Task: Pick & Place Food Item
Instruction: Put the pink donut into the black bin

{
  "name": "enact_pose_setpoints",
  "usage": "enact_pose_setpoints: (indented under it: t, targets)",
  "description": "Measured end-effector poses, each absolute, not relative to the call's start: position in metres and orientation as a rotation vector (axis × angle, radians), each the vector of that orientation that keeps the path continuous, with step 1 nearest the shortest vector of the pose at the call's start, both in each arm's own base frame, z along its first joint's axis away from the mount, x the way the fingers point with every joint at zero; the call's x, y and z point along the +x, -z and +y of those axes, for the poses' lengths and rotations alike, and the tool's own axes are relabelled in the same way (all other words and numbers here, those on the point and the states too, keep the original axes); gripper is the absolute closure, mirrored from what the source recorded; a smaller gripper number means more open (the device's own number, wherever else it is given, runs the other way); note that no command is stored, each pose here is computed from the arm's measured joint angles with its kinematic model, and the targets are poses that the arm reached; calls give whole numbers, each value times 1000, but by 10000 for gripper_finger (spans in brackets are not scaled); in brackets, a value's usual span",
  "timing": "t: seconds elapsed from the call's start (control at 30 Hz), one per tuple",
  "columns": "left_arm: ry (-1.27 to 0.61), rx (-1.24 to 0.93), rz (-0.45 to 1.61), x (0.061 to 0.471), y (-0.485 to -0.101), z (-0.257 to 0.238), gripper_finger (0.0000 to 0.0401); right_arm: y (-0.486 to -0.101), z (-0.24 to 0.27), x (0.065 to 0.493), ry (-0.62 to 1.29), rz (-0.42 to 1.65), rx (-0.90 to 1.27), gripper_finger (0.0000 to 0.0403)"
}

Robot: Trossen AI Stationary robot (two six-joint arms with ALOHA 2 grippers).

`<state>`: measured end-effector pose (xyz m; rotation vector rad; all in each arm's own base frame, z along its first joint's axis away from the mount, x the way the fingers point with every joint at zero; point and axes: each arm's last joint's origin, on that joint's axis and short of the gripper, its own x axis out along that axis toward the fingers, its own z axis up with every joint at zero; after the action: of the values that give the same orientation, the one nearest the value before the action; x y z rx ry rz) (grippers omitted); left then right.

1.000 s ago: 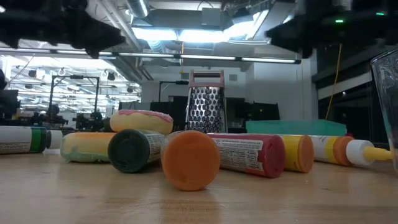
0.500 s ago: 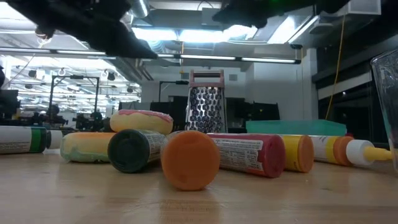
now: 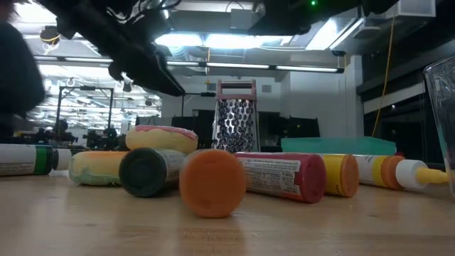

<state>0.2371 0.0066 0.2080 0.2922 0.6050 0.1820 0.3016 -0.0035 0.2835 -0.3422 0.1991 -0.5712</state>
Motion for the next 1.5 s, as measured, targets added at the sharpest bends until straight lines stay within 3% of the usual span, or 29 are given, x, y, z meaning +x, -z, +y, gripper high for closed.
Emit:
enact_pose_setpoints:
  t: [0.2,0.33,0.77,1.07,1.5]
  targets:
    - [86,164,552,243,-222,-13,260,-283,-3,302,558,205,-337,225]
    - [168,163,541,245,-226,-28,260,-283,-3,302,543,195,-332,225]
    - [185,191,890,289,-191,-30,260,-286,-6,304,470,148,-311,225]
    - [259,194,947,311,-194,-35,260,-286,-2,304,458,152,-317,225]
    - [245,192,1018,311,-182,-35,260,-285,-2,304,451,155,-318,225]
